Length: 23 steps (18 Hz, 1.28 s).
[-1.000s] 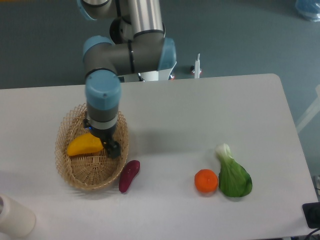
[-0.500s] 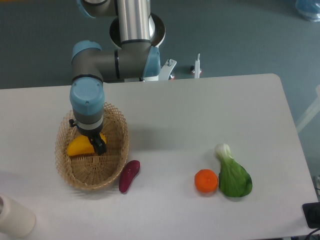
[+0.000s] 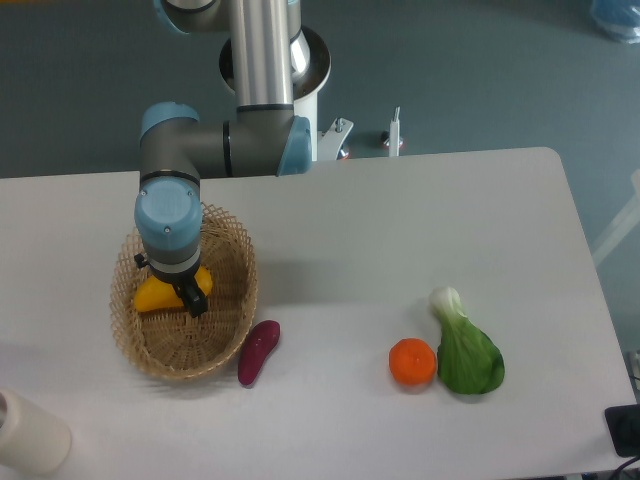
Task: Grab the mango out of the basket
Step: 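Lower the gripper onto the yellow mango and close on it, then lift the held mango up out of the basket and carry it away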
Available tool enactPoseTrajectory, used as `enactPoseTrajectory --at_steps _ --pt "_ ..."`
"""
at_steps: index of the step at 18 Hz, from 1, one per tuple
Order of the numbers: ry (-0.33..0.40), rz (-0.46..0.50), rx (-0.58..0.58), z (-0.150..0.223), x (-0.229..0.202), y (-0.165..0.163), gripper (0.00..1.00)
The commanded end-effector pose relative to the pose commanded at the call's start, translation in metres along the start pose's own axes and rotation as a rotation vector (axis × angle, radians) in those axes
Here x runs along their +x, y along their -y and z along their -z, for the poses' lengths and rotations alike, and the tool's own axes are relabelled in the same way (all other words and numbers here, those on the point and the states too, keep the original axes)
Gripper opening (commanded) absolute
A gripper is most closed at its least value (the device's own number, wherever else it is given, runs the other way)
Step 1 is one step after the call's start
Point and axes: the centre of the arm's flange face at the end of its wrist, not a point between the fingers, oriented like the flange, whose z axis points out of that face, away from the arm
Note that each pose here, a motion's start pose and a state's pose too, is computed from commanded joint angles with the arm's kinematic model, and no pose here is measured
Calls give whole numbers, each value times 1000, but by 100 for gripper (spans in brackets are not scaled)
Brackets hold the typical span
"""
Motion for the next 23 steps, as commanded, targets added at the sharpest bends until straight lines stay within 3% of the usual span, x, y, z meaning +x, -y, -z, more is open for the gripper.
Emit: enactPoseTrajectory --at_steps 2,3,10,16,23 --pt "1 0 1 1 0 0 39" --pt "4 1 2 3 1 0 38" --pt "32 0 20 26 1 0 38" --pt "101 17 63 65 -14 -4 40" --pt "182 118 125 120 -63 -46 44"
